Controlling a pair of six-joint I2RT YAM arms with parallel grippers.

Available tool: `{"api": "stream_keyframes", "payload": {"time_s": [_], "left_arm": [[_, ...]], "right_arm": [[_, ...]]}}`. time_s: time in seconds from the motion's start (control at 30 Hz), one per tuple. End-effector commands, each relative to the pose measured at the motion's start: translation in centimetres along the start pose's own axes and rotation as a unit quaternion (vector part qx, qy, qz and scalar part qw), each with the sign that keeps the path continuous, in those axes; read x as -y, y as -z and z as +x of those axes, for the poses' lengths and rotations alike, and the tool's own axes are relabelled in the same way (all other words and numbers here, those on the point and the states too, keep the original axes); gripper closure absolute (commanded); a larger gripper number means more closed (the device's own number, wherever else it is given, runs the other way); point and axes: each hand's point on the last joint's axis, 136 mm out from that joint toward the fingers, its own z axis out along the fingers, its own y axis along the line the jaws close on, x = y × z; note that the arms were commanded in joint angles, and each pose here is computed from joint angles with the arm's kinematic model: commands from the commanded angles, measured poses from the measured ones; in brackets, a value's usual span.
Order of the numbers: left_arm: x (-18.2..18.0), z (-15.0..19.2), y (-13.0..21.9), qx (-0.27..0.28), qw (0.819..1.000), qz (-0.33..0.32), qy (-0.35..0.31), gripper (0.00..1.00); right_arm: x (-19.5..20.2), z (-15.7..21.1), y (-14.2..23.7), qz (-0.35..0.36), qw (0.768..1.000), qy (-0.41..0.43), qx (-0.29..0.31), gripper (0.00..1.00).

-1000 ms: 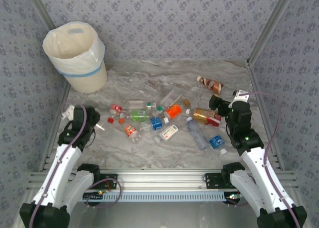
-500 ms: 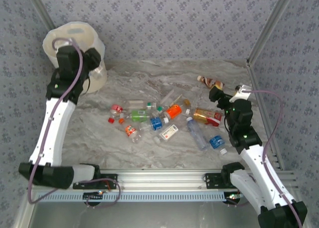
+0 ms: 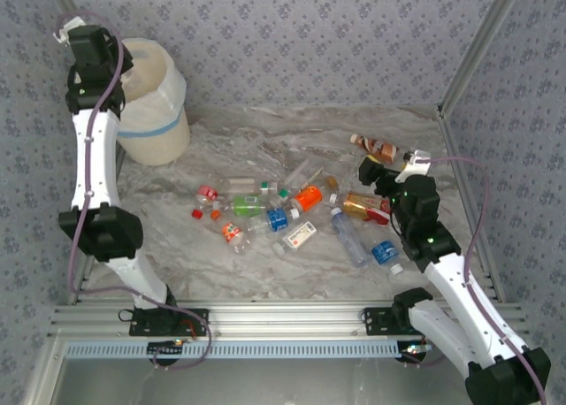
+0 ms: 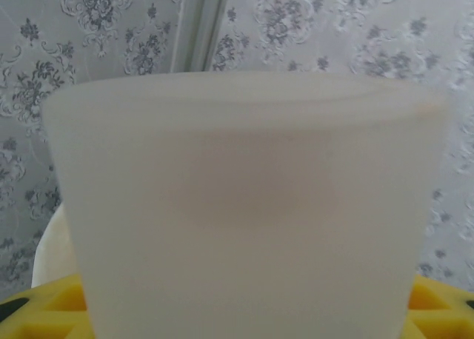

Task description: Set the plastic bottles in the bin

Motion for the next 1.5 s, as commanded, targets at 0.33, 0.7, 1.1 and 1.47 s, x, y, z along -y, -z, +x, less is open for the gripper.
{"api": "stream_keyframes", "payload": {"time_s": [0.33, 0.7, 1.1, 1.47], "left_arm": [[1.9, 8.2, -6.9, -0.161, 0.986, 0.020, 0.023, 0.57], [6.0, 12.7, -5.7, -0.233, 0.969, 0.079, 0.015, 0.52], [3.8, 12.5, -5.6, -0.239, 0.970, 0.045, 0.023, 0.19], [6.9, 9.5, -0.8, -0.241, 0.961, 0.132, 0.009, 0.10]], "right_arm": [[-2.0, -1.6, 0.7, -0.011, 0.999, 0.034, -0.008, 0.00], [-2.2, -0.7, 0.0, -0.001, 0.998, 0.062, -0.031, 0.00], [-0.1, 1.9, -0.3, 0.061, 0.990, 0.080, -0.097, 0.00], [4.1, 10.8, 5.4, 0.120, 0.935, 0.077, -0.326, 0.00]]}}
